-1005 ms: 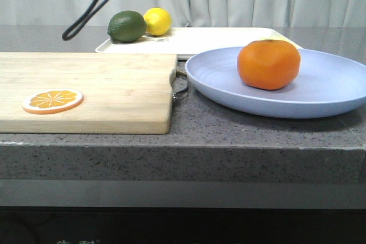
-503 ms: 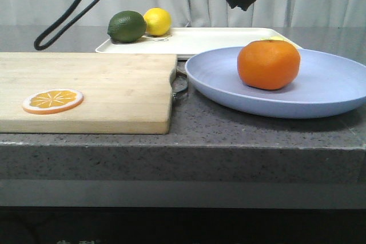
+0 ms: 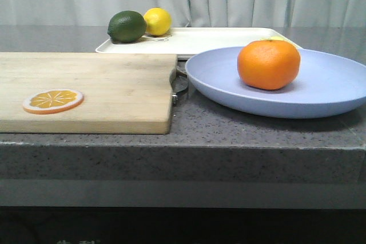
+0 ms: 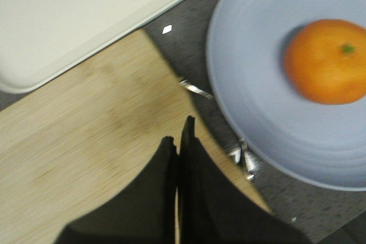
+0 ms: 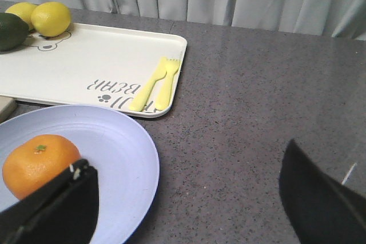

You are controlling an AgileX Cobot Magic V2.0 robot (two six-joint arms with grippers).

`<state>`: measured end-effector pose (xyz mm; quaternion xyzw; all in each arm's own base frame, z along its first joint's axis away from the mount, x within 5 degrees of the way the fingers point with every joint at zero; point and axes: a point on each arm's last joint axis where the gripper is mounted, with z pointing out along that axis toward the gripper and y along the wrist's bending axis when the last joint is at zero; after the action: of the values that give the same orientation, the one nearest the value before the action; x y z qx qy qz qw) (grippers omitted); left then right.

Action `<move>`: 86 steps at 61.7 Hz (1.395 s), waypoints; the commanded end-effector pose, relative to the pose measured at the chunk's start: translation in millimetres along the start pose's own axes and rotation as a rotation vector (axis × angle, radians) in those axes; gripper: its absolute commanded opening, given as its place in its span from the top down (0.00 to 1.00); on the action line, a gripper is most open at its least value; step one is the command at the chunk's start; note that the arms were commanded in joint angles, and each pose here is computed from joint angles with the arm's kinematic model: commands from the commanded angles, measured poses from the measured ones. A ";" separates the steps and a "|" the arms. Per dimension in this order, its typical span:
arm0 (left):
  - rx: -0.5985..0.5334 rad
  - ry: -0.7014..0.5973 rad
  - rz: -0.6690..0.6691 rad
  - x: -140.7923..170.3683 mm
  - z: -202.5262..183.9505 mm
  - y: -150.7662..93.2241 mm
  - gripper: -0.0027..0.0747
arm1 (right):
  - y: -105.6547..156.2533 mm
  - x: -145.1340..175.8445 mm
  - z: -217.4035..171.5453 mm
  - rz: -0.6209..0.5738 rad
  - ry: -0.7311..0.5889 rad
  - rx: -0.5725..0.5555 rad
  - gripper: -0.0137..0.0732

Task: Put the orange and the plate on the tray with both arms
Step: 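Open the left gripper and lift it away from the plate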

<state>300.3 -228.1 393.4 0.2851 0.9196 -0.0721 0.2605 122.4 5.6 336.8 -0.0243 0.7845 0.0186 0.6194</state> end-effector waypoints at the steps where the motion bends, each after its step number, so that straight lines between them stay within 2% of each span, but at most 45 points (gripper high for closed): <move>1: -0.051 -0.059 -0.089 18.8 -43.8 32.7 0.99 | -1.5 -16.4 -2.6 -0.020 -0.093 0.017 0.10; 11: -0.146 -0.120 -0.255 62.2 -56.6 84.8 0.99 | -1.5 -16.4 -2.6 -0.020 -0.093 0.017 0.10; 19: -0.204 -0.179 -0.354 106.7 -68.8 106.2 0.99 | -1.5 -16.4 -2.6 -0.020 -0.094 0.017 0.10; 26: -0.260 -0.257 -0.407 148.0 -82.8 110.7 0.99 | -1.5 -16.4 -2.6 -0.020 -0.094 0.017 0.10; 34: -0.310 -0.342 -0.442 191.5 -91.8 104.9 0.99 | -1.5 -16.4 -2.6 -0.020 -0.094 0.017 0.10; 51: -0.355 -0.627 -0.402 278.4 -111.0 62.9 0.99 | -1.5 -16.3 -2.6 -0.020 -0.092 0.017 0.10; 59: -0.370 -0.739 -0.383 308.7 -113.9 48.6 0.99 | -1.4 -16.0 -2.6 -0.020 -0.089 0.016 0.10; 77: -0.392 -0.973 -0.342 346.2 -115.2 30.8 0.99 | -1.3 -15.1 -2.5 -0.020 -0.079 0.014 0.10; 86: -0.398 -1.025 -0.330 350.9 -109.4 30.0 0.99 | -0.8 -12.7 2.3 -0.001 -0.043 0.005 0.10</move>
<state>23.1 -1.1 290.9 0.0168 0.7471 -0.0553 0.6622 122.2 6.0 333.8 -0.0266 0.7947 0.0197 0.6060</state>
